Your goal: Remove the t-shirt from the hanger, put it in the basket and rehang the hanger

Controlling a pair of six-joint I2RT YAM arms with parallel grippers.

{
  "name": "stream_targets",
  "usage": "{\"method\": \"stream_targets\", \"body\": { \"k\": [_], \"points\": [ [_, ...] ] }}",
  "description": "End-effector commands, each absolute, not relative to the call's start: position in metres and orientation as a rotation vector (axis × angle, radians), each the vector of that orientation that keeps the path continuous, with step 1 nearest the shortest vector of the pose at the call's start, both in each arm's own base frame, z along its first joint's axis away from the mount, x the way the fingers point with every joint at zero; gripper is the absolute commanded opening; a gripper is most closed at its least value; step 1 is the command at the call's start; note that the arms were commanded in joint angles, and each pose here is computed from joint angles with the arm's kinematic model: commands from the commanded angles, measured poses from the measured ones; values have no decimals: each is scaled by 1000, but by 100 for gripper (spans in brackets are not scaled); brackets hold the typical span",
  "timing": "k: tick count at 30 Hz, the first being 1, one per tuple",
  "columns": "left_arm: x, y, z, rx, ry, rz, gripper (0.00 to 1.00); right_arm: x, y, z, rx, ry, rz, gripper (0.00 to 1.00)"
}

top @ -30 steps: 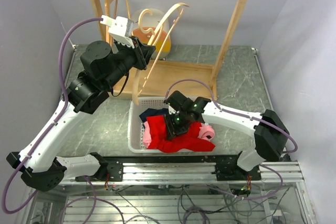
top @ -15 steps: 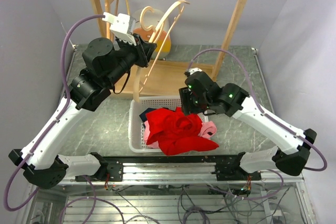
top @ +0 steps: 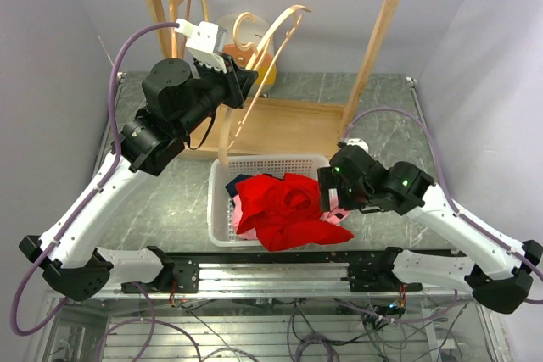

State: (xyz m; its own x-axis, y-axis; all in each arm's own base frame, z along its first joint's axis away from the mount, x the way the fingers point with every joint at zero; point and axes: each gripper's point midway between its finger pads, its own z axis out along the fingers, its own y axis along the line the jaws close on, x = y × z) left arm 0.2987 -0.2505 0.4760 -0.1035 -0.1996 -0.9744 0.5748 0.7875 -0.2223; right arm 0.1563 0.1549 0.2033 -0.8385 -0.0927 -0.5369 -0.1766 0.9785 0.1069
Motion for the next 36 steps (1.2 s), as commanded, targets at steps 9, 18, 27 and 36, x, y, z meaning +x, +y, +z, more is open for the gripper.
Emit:
{"method": "stream_targets", "body": {
  "k": [9, 18, 27, 36],
  "points": [
    [292, -250, 499, 311, 1476, -714, 7, 140, 147, 150, -170, 2616, 239, 100],
    [292, -249, 497, 306, 1479, -707, 7, 137, 153, 123, -167, 2634, 296, 99],
    [292, -245, 496, 295, 1482, -695, 7, 151, 163, 128, -234, 2613, 264, 15],
    [296, -245, 493, 289, 1486, -682, 7, 169, 181, 170, -304, 2549, 293, 0]
  ]
}}
